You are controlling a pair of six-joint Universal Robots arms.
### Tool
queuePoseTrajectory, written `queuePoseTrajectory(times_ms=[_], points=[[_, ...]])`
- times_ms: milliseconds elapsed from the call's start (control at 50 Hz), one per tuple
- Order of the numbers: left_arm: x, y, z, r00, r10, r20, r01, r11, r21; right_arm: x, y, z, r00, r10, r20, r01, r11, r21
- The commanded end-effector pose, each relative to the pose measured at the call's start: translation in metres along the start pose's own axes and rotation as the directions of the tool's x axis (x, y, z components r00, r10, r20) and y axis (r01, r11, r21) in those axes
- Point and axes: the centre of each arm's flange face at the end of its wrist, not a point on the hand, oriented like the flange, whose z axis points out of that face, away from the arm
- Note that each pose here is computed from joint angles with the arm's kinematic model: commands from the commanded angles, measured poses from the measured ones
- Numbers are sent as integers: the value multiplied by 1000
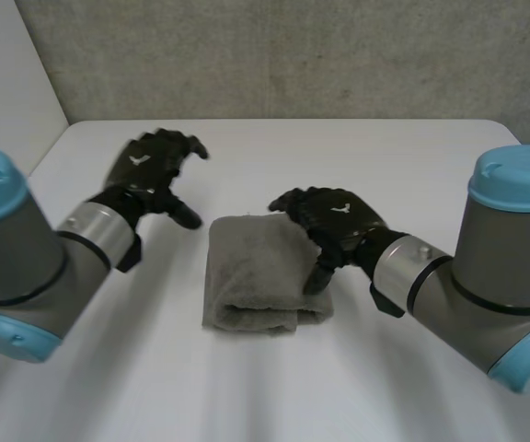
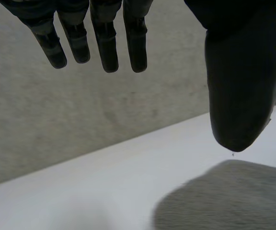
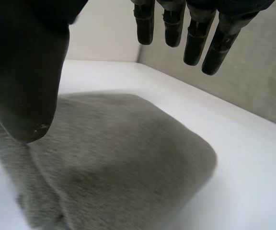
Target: Fold the towel.
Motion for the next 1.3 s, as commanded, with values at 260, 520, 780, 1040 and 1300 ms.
queuePoseTrajectory(times_ms=[260,520,780,1040,1300], points=[[24,68,3,997,-65,-51,53,977,-205,38,63,50,960,271,-73,-276,958,-75],[10,95,8,998,-68,-16,61,963,-262,27,85,65,958,281,-55,-286,951,-121],[-2,95,10,999,-1,54,15,965,-260,22,71,64,965,255,-61,-260,962,-89],[14,-19,-8,997,41,59,-38,998,-52,55,-48,7,966,183,-181,-152,973,175],[12,-95,-25,985,62,162,-69,997,36,95,-87,-36,893,47,-448,43,981,188]])
